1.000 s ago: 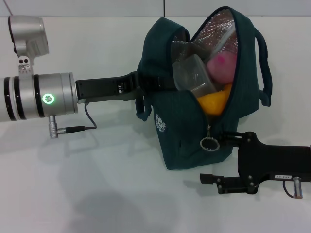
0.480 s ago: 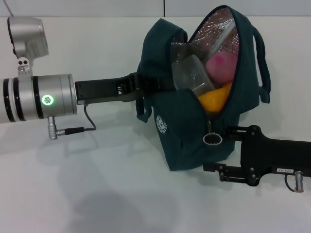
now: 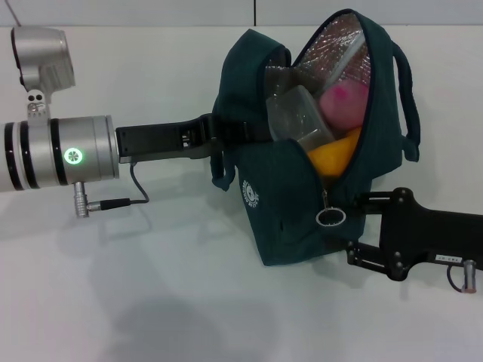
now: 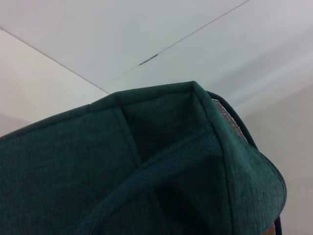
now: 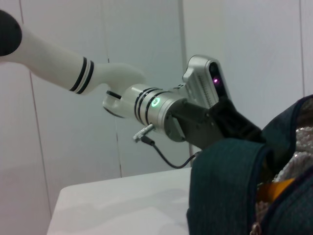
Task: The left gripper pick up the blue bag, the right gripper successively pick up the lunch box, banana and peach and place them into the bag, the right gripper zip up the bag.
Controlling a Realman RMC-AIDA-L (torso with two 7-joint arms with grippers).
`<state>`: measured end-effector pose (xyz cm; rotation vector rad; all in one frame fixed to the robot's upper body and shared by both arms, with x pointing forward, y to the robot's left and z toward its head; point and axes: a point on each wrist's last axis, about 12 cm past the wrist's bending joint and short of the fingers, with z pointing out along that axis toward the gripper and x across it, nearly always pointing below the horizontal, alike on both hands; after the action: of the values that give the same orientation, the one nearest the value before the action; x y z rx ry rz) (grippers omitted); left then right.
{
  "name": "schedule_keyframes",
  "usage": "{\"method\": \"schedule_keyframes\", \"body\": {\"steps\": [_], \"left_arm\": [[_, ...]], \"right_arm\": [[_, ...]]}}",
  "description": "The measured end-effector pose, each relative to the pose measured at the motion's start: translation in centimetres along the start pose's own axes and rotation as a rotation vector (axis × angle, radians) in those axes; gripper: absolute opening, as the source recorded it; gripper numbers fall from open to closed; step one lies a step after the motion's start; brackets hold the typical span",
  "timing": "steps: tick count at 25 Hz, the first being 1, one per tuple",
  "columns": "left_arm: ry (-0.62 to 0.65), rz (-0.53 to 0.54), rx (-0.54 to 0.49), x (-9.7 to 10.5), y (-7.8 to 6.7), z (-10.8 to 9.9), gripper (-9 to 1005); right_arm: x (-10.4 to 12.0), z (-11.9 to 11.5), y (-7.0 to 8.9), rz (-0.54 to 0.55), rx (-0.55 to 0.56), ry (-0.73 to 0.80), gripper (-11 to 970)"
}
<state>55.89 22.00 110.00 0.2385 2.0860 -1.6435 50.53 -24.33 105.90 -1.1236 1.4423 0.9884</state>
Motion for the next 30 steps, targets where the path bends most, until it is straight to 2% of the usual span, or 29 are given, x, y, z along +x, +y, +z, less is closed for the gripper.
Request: {"method": "schedule_keyframes", "body": {"steps": [2,10,16,21,27,30], "left_arm": [[0.0,0.0,0.0,0.0,0.0,0.0,38],[0.0,0.0,0.0,0.0,0.0,0.01,38],[-0.001,0.0,0.0,-0.01,0.0,0.0,38],[-0.001,0.0,0.0,-0.02,0.0,-0.01,39],[-0.002,0.0,0.0,-0.02,0.0,-0.01,38],[-0.002,0.0,0.0,-0.02,0.0,-0.01,37]], "right_arm": [[0.01,-0.01,-0.01,0.002,0.003,-0.001,415],[0.05,0.1,0.03,0.003,0.003,-0.002,411],[0.04,0.11,0.04,0.003,0.003,-0.003,295],[0.05,0.18,0.07,0.004,0.001,-0.003,302],[0.16,0.26,-0.19,0.005,0.026,0.005,242],[0.18,0.32,-0.24,0.005,0.034,0.004,121]]}}
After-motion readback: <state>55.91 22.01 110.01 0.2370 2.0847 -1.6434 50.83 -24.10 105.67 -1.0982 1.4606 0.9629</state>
